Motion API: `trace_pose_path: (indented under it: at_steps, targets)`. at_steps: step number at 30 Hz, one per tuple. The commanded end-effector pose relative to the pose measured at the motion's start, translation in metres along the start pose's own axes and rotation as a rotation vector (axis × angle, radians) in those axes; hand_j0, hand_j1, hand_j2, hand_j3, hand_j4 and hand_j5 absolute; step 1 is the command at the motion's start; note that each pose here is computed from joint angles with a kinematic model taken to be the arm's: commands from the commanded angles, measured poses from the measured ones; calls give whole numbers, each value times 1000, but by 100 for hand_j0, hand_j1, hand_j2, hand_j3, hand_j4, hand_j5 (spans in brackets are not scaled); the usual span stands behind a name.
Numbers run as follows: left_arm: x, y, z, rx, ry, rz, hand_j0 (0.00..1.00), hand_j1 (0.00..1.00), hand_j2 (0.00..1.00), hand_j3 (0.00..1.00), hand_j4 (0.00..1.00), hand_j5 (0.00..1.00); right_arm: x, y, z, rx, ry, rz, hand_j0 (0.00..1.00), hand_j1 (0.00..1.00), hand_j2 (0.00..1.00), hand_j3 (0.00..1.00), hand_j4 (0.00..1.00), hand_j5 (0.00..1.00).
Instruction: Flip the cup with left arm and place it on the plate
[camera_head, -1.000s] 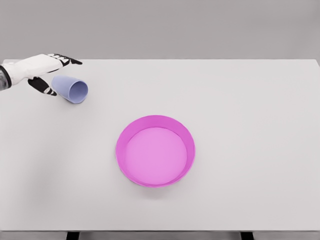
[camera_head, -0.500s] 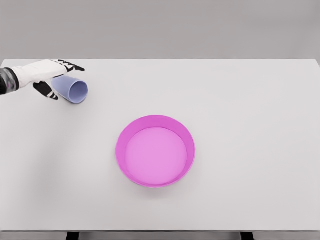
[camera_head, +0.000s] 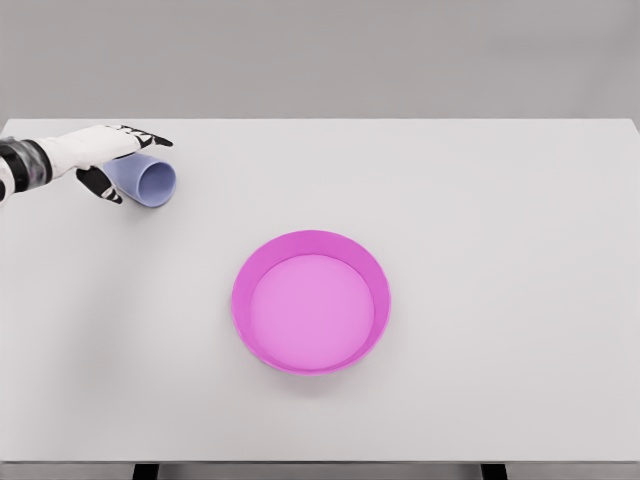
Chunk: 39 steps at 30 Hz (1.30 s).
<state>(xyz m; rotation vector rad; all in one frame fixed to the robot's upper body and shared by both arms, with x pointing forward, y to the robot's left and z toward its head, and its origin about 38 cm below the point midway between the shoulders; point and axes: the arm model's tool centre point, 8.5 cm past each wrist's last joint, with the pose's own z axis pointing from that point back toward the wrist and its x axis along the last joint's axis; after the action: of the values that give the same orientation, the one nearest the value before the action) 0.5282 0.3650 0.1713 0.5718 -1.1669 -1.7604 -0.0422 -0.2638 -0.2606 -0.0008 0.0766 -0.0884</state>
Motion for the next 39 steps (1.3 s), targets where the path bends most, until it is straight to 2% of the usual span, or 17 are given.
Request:
trace_pose_path:
  at_steps: [1,23,25,29,31,37,39]
  targets:
    - [1,1,-2,5,5,9,100,100,100,100,100,100,0,0,0,0,0,0,100,100,100,100,100,100]
    - [2,-9,-9,-17,16,20,100,100,100,100,100,100,0,0,0,0,0,1,100,100,100,100,100,100]
    - [2,-9,-9,-19,17,20,87,87,87,87,87,87,0,0,0,0,0,0,100,100,100,100,100,100]
    - [2,-10,-9,-21,15,21,86,86,86,86,86,86,0,0,0,0,0,0,100,100,100,100,100,100]
    - [2,-10,-9,-22,12,19,81,81,81,81,81,81,0,0,0,0,0,0,100,100,100,100,100,100]
    - [12,-11,-17,-20,-13,22,79,79,79,79,79,79,0,0,0,0,0,1,100,100,100,100,100,100]
    - [12,-10,-17,-15,-14,25,75,75,75,75,75,75,0,0,0,0,0,0,100,100,100,100,100,100]
